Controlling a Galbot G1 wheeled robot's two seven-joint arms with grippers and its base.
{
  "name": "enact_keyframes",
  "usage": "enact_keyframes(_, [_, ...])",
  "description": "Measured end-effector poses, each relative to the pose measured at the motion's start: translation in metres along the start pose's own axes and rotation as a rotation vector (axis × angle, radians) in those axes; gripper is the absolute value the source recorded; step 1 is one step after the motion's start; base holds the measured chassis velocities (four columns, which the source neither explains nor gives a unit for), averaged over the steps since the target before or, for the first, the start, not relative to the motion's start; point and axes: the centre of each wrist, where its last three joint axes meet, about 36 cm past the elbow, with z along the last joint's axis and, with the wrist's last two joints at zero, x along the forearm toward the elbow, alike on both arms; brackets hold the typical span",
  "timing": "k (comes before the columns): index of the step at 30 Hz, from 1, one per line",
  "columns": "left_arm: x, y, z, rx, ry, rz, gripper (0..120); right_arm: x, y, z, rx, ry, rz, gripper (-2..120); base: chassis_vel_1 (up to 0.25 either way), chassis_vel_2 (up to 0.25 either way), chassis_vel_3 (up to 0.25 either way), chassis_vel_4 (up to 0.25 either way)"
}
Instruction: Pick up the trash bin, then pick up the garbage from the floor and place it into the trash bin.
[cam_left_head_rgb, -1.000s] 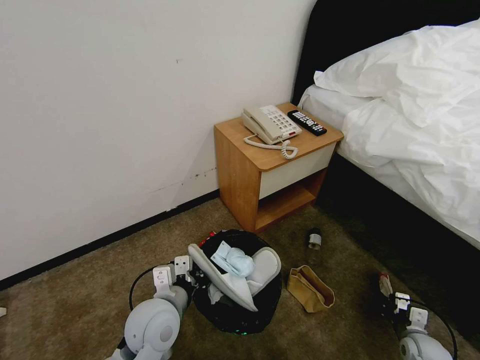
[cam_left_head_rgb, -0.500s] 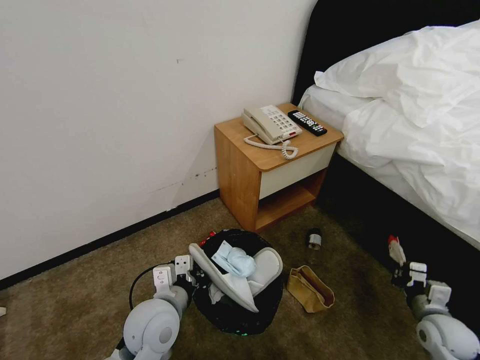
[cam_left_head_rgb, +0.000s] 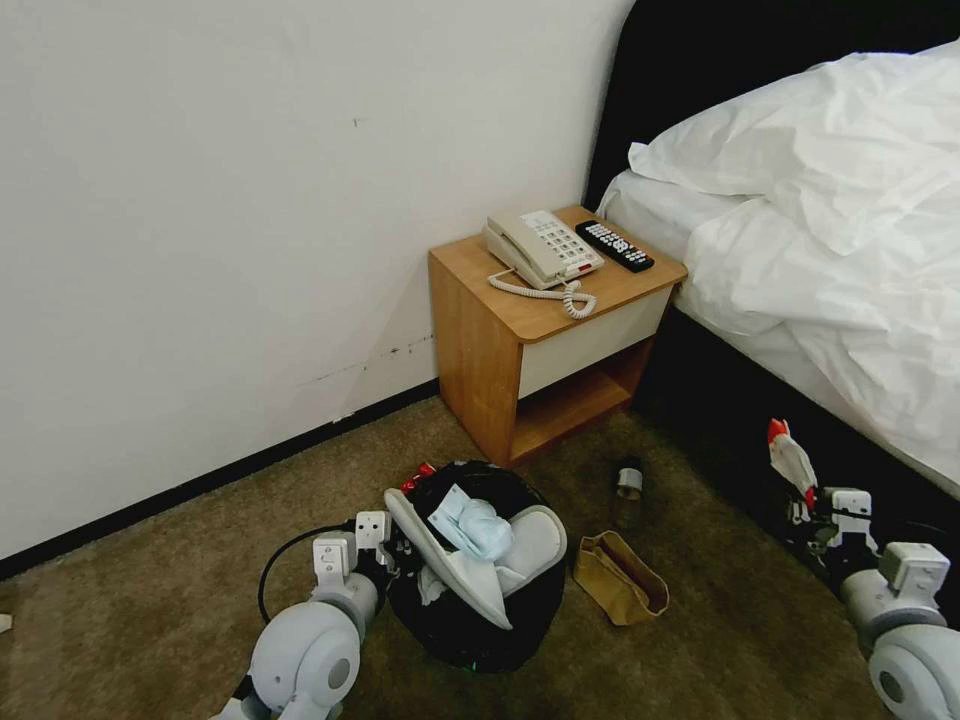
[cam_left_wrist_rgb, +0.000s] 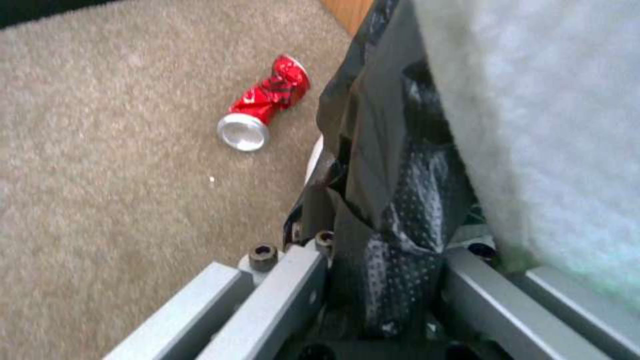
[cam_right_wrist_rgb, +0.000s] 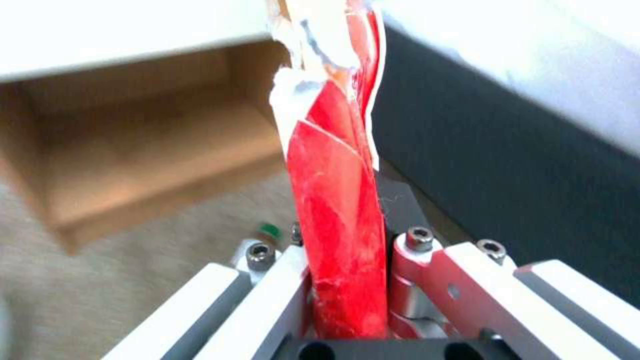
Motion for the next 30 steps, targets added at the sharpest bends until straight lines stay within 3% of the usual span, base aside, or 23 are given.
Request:
enact_keyframes(5, [-0.011, -0.002, 0.008, -0.027, -0.039, -0.002, 0, 0.021, 0.028, -0.04, -0.051, -0.023, -0.11, 2, 0.0, 0.0, 0.0, 0.0])
enact_keyframes(16, [-0.017, -0.008, 0.008, -0.014, -0.051, 0.003, 0, 0.041, 0.057, -0.084, -0.091, 0.003, -0.249, 2, 0.0, 0.0, 0.0, 0.0])
enact_keyframes(19, [-0.018, -0.012, 0.009, -0.016, -0.054, 0.011, 0, 0.058, 0.074, -0.113, -0.091, -0.005, -0.341, 2, 0.0, 0.0, 0.0, 0.0])
enact_keyframes(30, [-0.013, -0.024, 0.014, -0.025, -0.052, 0.032, 0, 0.057, 0.077, -0.135, -0.166, 0.054, -0.399, 2, 0.0, 0.0, 0.0, 0.0])
